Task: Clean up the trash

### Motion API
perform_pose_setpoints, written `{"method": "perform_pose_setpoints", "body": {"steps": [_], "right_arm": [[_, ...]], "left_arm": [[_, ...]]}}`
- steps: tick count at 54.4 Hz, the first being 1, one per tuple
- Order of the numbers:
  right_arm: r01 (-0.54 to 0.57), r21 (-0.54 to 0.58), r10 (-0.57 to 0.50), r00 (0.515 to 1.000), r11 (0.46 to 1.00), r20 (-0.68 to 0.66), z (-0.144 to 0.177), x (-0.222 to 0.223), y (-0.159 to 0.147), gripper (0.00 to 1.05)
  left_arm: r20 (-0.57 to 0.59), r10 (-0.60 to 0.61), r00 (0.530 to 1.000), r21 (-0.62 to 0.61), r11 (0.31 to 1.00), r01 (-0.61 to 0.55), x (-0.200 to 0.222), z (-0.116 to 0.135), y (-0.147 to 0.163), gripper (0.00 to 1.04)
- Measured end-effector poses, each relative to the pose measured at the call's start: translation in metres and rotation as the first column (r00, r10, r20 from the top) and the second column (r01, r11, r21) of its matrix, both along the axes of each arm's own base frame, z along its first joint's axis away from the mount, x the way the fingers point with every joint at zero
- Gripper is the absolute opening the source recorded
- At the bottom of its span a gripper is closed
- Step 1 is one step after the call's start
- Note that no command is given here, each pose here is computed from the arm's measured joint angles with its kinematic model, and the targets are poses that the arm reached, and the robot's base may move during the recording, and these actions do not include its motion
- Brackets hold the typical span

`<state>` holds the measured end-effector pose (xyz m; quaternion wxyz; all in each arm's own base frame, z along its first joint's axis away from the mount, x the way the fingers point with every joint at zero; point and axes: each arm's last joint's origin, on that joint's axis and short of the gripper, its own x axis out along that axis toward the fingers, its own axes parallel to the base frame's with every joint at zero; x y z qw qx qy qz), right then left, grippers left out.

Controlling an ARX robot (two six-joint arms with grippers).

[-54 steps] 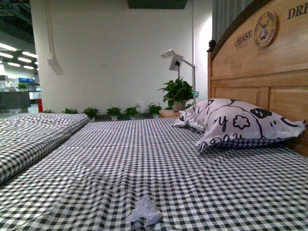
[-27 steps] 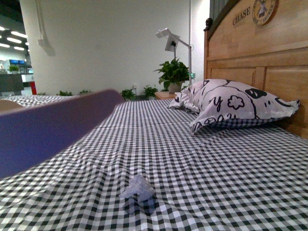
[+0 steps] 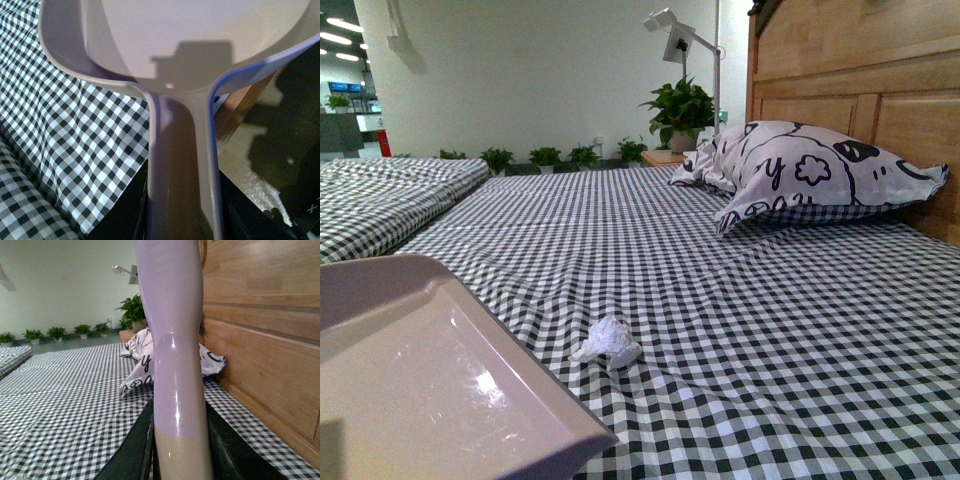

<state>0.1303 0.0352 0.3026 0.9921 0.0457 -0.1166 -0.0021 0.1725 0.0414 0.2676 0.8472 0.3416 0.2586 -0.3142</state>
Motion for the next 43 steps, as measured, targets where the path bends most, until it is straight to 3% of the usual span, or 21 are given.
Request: {"method": "perform_pose_setpoints", "body": {"steps": [11, 43], "right_arm": [[0.000, 0.000, 0.000, 1.000, 1.000, 0.000, 0.000, 0.000, 0.000, 0.22], [0.000, 0.000, 0.000, 1.000, 1.000, 0.000, 0.000, 0.000, 0.000, 0.22]], "left_arm": [[0.029, -0.018, 0.999, 0.028, 0.999, 0.017, 0.015, -0.019, 0.005, 0.28], [-0.006, -0.055, 0.998, 0.002, 0.998, 0.055, 0.051, -0.042, 0.000, 0.28]]}}
